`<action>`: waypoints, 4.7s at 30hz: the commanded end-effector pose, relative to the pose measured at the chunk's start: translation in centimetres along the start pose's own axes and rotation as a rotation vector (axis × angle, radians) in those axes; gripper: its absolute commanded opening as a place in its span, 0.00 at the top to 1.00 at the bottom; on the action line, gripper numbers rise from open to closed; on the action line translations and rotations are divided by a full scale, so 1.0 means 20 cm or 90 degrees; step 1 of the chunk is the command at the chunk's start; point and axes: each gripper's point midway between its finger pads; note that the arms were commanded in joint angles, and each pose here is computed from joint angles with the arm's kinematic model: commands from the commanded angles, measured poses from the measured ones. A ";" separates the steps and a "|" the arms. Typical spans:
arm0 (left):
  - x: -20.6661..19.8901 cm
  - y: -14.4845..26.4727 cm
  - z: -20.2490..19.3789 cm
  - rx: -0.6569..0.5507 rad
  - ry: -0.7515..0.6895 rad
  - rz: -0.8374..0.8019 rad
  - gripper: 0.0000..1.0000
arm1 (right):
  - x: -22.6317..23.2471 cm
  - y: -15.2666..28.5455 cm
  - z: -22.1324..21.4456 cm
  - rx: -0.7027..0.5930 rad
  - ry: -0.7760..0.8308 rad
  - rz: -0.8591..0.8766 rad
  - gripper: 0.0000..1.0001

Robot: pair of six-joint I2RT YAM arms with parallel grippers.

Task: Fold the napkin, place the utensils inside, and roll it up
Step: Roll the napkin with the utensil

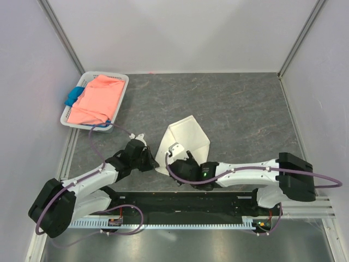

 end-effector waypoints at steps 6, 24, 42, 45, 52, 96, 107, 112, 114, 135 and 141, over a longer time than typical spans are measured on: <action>-0.09 0.06 0.07 0.054 0.009 -0.034 0.98 | 0.18 -0.06 0.18 -0.147 0.153 -0.145 0.25; -0.10 0.07 0.07 0.090 0.038 -0.059 0.98 | 0.18 -0.25 0.01 -0.129 0.217 -0.240 0.25; -0.13 0.06 0.07 0.103 0.035 -0.092 0.96 | 0.13 -0.33 -0.08 -0.087 0.245 -0.189 0.73; -0.14 0.06 0.09 0.094 0.033 -0.095 0.78 | 0.17 -0.33 -0.09 -0.071 0.253 -0.129 0.83; -0.07 0.06 0.13 0.030 0.046 -0.060 0.27 | 0.17 -0.33 -0.09 -0.002 0.231 -0.008 1.00; -0.36 0.11 0.12 -0.172 -0.305 -0.319 0.12 | -0.01 -0.35 -0.13 0.365 -0.249 0.565 1.00; -0.35 0.02 0.09 -0.140 -0.333 -0.273 0.31 | -0.04 -0.38 -0.13 0.369 -0.268 0.566 1.00; -0.31 -0.01 0.11 -0.137 -0.319 -0.229 0.55 | -0.05 -0.38 -0.10 0.361 -0.277 0.568 1.00; -0.28 -0.03 0.11 -0.131 -0.311 -0.206 0.66 | -0.06 -0.38 -0.08 0.356 -0.283 0.571 1.00; -0.14 -0.07 0.10 -0.032 -0.194 -0.039 0.98 | -0.21 -0.16 0.16 0.220 -0.202 0.468 0.35; -0.16 -0.07 0.10 0.000 -0.178 -0.039 0.98 | -0.28 -0.06 0.25 0.058 -0.049 0.277 0.25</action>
Point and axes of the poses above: each gripper's point midway between its finger pads, its own y axis back along the fingers, its own x axis along the line the jaws close on, z = x × y, and after that the axes turned 6 degrees about y, right-handed
